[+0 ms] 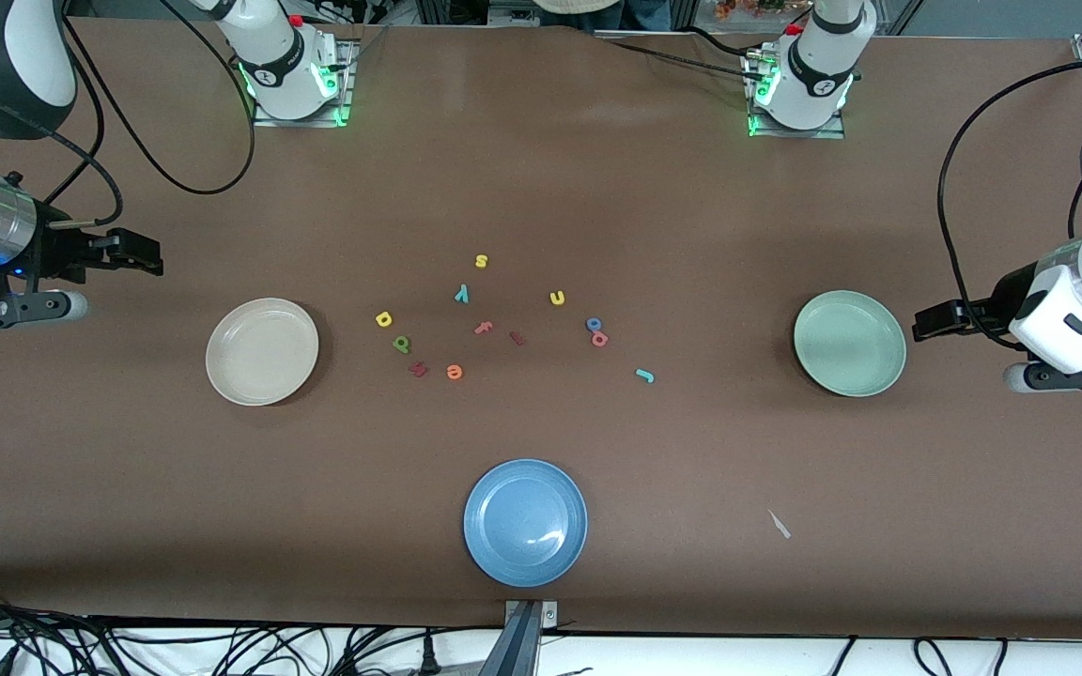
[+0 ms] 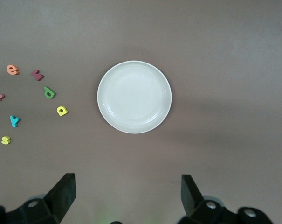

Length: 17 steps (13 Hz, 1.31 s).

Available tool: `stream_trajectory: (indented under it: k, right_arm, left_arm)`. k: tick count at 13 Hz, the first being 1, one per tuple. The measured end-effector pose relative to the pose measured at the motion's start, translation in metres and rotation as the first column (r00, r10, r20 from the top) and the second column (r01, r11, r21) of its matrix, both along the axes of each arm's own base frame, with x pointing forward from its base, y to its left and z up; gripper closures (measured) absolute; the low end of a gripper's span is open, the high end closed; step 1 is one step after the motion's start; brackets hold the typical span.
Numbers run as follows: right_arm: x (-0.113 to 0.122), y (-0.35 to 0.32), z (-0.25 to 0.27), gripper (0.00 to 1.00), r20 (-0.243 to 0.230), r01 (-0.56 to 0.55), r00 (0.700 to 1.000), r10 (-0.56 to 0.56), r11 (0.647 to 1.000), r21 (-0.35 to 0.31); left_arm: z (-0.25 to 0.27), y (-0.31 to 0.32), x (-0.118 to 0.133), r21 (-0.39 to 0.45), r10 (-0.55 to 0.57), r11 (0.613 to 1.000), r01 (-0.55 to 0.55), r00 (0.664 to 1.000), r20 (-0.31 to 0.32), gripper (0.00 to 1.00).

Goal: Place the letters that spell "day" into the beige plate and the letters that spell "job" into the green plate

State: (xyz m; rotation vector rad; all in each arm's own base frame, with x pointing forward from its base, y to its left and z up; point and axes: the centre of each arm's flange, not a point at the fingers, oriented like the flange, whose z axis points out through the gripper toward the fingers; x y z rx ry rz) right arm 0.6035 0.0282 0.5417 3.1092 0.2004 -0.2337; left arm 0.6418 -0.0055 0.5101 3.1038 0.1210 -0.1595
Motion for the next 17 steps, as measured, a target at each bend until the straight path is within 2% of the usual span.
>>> stream_trajectory:
  k: [17]
  right_arm:
    - [0.0000, -0.0047, 0.0028, 0.00, 0.005, 0.009, 1.000, -0.009, 1.000, -0.001]
  left_arm:
    - [0.0000, 0.0007, 0.0000, 0.000, 0.001, 1.000, -0.001, 1.000, 0.000, 0.00]
